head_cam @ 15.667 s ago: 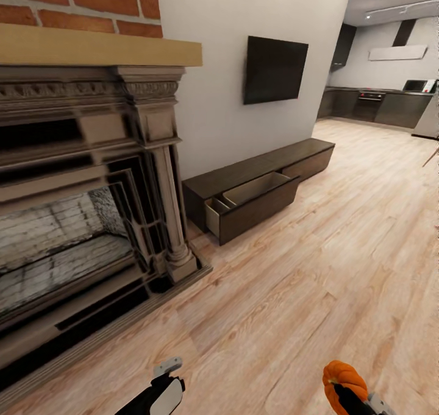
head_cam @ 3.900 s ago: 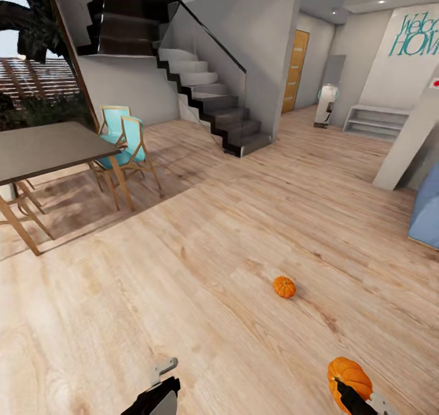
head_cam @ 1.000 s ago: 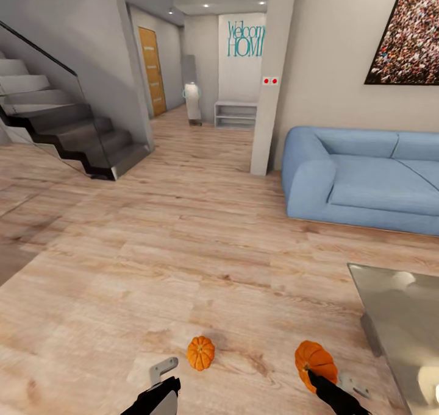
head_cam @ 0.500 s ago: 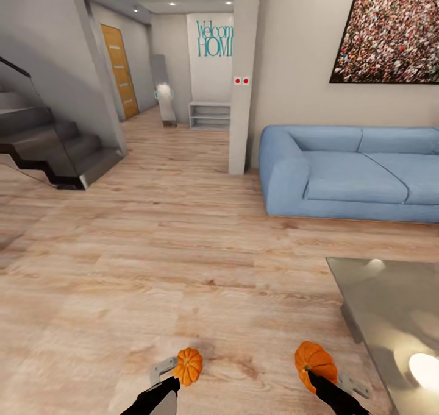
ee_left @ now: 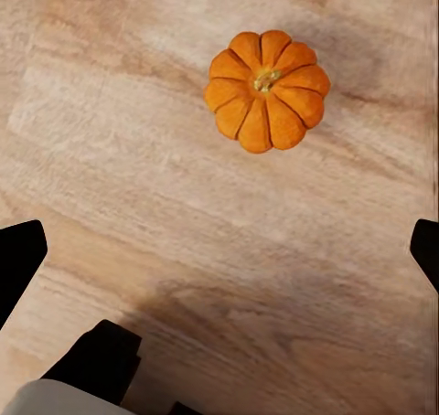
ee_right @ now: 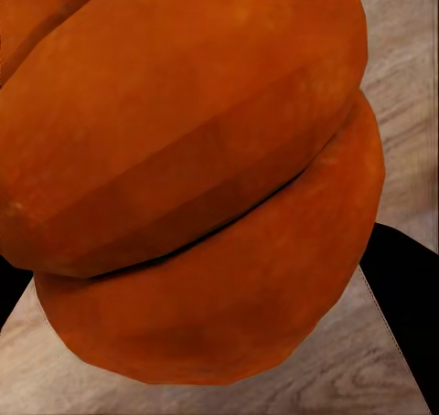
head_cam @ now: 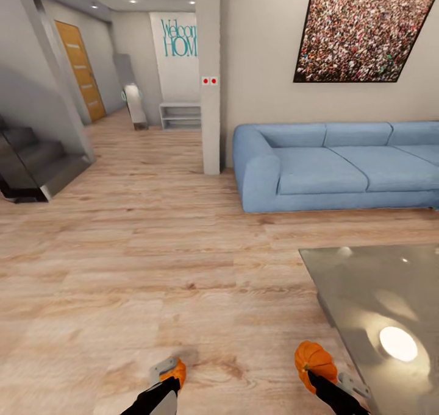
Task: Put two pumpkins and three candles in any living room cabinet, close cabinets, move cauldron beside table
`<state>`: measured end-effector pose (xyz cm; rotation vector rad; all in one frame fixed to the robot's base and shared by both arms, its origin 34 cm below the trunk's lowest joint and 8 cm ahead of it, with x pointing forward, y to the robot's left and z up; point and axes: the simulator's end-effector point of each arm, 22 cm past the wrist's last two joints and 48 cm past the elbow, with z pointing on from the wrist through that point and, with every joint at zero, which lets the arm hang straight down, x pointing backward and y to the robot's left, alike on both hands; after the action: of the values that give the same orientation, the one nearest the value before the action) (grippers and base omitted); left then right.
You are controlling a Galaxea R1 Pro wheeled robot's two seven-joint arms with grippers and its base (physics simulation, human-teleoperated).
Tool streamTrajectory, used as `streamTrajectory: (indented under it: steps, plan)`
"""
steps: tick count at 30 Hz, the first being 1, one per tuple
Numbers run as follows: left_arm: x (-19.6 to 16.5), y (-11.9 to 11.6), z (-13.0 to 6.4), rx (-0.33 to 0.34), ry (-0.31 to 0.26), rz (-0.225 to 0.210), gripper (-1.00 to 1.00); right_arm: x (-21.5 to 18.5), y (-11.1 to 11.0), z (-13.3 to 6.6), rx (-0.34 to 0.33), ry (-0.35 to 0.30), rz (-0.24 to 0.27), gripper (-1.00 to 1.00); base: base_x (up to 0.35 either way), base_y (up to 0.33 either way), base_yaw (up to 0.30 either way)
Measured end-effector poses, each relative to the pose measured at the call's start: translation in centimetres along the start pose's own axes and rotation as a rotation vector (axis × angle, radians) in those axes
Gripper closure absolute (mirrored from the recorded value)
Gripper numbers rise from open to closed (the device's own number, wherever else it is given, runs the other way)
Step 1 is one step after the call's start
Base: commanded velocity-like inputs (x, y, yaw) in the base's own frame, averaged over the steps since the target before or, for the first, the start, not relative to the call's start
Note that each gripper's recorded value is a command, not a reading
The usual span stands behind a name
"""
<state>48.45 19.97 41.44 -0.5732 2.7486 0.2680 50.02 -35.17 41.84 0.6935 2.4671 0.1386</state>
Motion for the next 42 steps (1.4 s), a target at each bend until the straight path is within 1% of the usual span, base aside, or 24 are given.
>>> streamTrajectory:
  steps: [4,11,16,18,21,38,42]
  plan:
    - [-0.02,0.01,-0.01,0.0,0.0,0.0,-1.0,-0.12,0.11,0.01,-0.003,-0.005,-0.005,1.0,0.209,0.15,-0.067]
    - [-0.02,0.0,0.01,0.0,0.0,0.0,-1.0,-0.07,0.21,0.03,-0.005,-0.004,-0.007,1.0,0.051,0.077,-0.005]
    - [-0.02,0.0,-0.01,0.0,-0.001,0.0,-1.0,0.09,0.37,0.02,-0.009,0.002,-0.033,1.0,0.225,0.01,0.0]
    - [-0.01,-0.03,-0.01,0.0,0.0,0.0,-1.0,0.28,0.61,0.06,-0.014,0.008,-0.054,1.0,0.116,0.001,0.0]
    - [-0.02,0.0,-0.02,0.0,-0.001,0.0,-1.0,0.36,0.75,0.05,-0.017,0.011,-0.065,1.0,0.254,0.0,0.0]
    - [-0.06,-0.02,-0.02,0.0,-0.003,-0.001,-1.0,0.42,0.83,0.06,-0.019,0.012,-0.07,1.0,0.185,-0.008,0.0]
    - [-0.07,0.01,0.01,0.0,-0.002,-0.002,-1.0,0.43,0.82,0.08,-0.019,0.012,-0.07,1.0,0.093,0.002,0.0]
